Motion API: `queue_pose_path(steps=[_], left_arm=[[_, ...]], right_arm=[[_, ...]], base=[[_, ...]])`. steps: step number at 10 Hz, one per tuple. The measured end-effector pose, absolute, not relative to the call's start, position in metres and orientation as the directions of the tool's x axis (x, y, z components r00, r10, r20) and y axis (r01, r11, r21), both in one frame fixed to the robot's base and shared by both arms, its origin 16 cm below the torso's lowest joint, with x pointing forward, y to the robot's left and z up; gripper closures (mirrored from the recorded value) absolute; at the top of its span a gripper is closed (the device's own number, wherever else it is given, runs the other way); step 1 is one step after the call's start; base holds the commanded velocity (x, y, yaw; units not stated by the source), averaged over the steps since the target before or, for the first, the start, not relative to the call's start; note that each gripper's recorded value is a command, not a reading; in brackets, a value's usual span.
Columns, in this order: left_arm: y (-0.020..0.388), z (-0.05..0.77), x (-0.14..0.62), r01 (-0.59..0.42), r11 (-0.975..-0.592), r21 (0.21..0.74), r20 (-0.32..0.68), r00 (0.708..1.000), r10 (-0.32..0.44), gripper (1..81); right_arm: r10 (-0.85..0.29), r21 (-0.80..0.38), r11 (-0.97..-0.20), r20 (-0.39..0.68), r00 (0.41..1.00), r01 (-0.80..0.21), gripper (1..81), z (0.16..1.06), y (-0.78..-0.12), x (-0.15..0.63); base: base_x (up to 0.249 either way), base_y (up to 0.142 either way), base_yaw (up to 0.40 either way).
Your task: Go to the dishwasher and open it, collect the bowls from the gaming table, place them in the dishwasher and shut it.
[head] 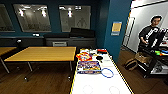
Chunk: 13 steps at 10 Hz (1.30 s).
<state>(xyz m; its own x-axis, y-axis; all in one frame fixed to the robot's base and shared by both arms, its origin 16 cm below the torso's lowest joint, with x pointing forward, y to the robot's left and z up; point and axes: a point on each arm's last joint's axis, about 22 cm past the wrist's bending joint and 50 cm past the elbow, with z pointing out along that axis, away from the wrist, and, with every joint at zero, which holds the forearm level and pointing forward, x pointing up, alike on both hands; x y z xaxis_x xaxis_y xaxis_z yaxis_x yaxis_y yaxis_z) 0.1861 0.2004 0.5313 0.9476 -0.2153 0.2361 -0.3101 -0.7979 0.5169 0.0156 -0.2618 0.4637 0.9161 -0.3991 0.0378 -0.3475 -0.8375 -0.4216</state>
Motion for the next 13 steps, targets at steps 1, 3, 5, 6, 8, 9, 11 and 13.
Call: queue_pose_path(steps=[1, 3, 5, 6, 8, 9, 11, 13], left_arm=[[0.203, 0.525, 0.177, -0.307, -0.801, 0.514, 0.233, 0.949, -0.214, 81.1], [0.198, 0.521, 0.159, -0.299, -0.791, 0.534, 0.236, 0.951, -0.200, 81.1], [0.198, 0.516, 0.158, -0.297, -0.794, 0.530, 0.239, 0.951, -0.196, 81.1], [0.199, 0.514, 0.159, -0.297, -0.797, 0.526, 0.240, 0.951, -0.195, 81.1], [0.194, 0.513, 0.166, -0.299, -0.795, 0.528, 0.253, 0.949, -0.188, 81.1], [0.192, 0.512, 0.157, -0.295, -0.793, 0.533, 0.246, 0.951, -0.188, 81.1], [0.195, 0.509, 0.148, -0.290, -0.798, 0.529, 0.232, 0.953, -0.192, 81.1], [0.193, 0.509, 0.154, -0.294, -0.797, 0.527, 0.243, 0.951, -0.190, 81.1]], right_arm=[[-0.392, -0.420, -0.841, 0.036, 0.919, -0.342, 81.1, 0.460, -0.253, 0.011], [-0.377, -0.432, -0.838, 0.015, 0.926, -0.334, 81.1, 0.458, -0.233, -0.005], [-0.377, -0.419, -0.844, 0.020, 0.926, -0.335, 81.1, 0.455, -0.237, -0.007], [-0.375, -0.417, -0.846, 0.021, 0.927, -0.333, 81.1, 0.453, -0.235, -0.007], [-0.372, -0.427, -0.845, 0.034, 0.928, -0.323, 81.1, 0.453, -0.228, 0.006], [-0.372, -0.425, -0.846, 0.038, 0.927, -0.322, 81.1, 0.453, -0.229, 0.005], [-0.370, -0.411, -0.850, 0.018, 0.929, -0.330, 81.1, 0.451, -0.233, -0.013], [-0.370, -0.414, -0.850, 0.025, 0.929, -0.327, 81.1, 0.451, -0.232, -0.008]], base=[[0.000, 0.000, 0.000], [0.000, 0.000, 0.000], [0.000, 0.000, 0.000], [-0.073, 0.000, 0.000], [-0.098, 0.000, 0.000], [-0.107, 0.000, 0.000], [-0.107, 0.000, 0.000], [-0.107, 0.000, 0.000]])
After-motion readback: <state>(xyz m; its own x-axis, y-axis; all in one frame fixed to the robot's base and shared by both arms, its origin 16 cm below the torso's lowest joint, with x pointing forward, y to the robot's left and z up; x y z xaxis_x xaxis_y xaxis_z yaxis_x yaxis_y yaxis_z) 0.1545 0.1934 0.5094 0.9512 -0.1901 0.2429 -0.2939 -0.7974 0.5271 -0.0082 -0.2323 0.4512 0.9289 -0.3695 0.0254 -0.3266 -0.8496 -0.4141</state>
